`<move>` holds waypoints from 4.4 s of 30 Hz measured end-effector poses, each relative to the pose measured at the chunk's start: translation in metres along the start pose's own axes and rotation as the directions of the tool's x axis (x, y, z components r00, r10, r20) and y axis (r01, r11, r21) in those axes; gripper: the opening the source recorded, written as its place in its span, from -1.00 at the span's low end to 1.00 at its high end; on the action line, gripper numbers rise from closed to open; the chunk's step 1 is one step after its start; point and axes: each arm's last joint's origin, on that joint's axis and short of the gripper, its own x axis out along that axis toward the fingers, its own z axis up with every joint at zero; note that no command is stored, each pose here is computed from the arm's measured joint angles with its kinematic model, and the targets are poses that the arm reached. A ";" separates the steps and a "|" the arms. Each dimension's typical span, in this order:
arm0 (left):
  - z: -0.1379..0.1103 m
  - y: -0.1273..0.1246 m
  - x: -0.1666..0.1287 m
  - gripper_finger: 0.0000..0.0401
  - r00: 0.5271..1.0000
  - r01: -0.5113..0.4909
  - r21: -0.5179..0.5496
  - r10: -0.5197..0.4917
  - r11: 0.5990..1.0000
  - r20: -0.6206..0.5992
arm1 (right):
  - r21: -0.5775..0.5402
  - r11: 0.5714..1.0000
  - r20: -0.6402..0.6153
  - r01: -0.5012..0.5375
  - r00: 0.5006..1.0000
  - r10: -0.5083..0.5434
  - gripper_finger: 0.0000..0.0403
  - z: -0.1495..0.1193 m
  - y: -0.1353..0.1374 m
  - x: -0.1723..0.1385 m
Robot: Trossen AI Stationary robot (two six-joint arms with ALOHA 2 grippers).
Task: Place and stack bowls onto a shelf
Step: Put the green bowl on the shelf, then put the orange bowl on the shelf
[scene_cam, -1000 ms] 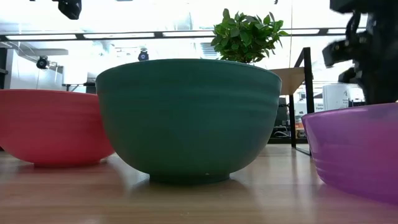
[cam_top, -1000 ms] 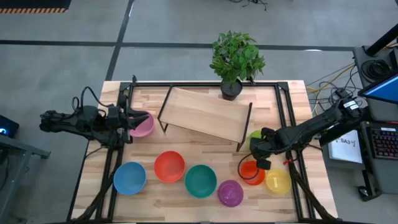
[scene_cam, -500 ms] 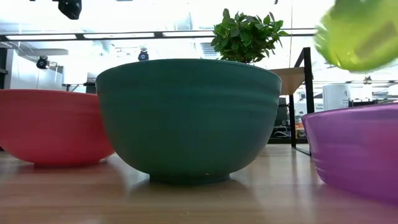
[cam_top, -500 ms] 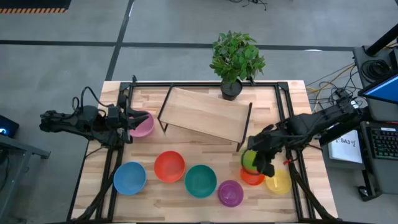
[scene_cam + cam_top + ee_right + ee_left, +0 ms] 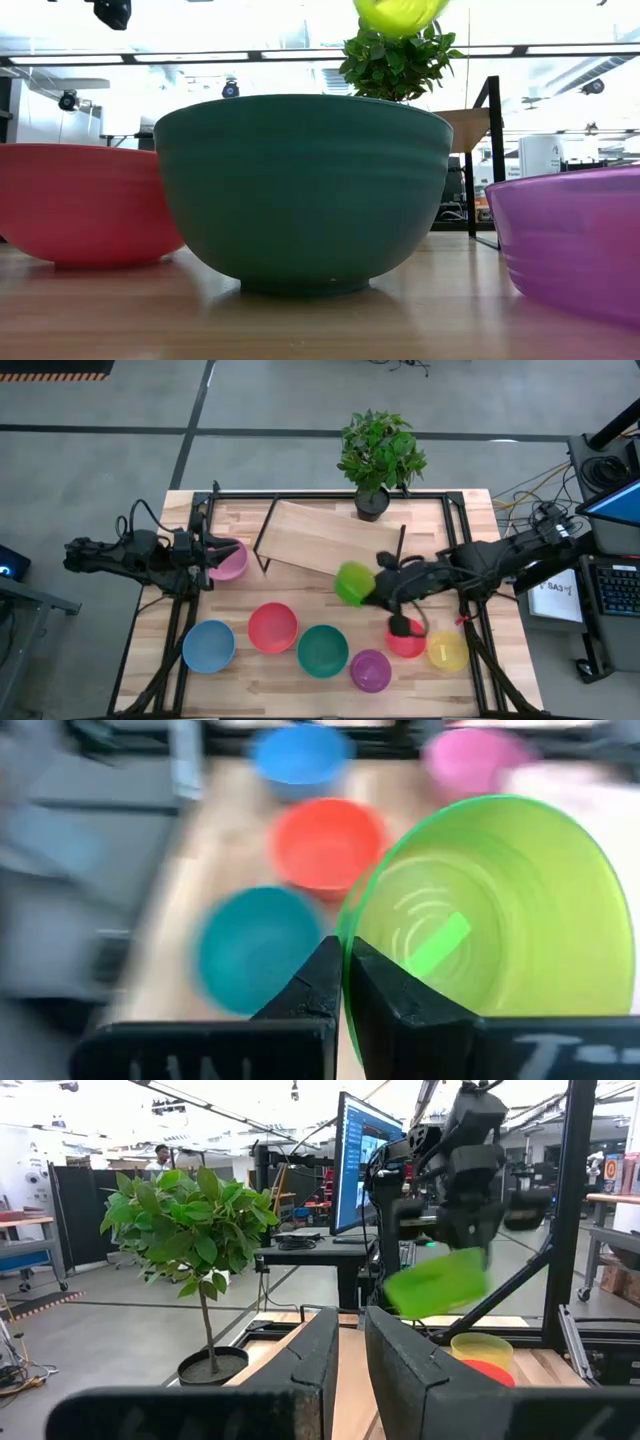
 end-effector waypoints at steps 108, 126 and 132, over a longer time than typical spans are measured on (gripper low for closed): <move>-0.045 -0.104 0.091 -0.50 0.096 -0.335 -0.359 -0.348 0.871 -0.933 | -0.215 0.975 0.462 0.047 0.885 0.059 -0.54 -0.163 -0.012 -0.012; -0.080 -0.224 0.122 0.01 0.028 0.018 -0.115 -0.116 0.993 -0.993 | -0.274 0.957 0.521 0.095 0.851 0.065 -0.51 -0.152 -0.011 -0.019; -0.098 -0.236 0.128 -0.01 -0.045 0.074 -0.012 -0.008 0.997 -0.999 | -0.303 0.946 0.531 0.115 0.845 0.067 -0.49 -0.147 -0.011 -0.022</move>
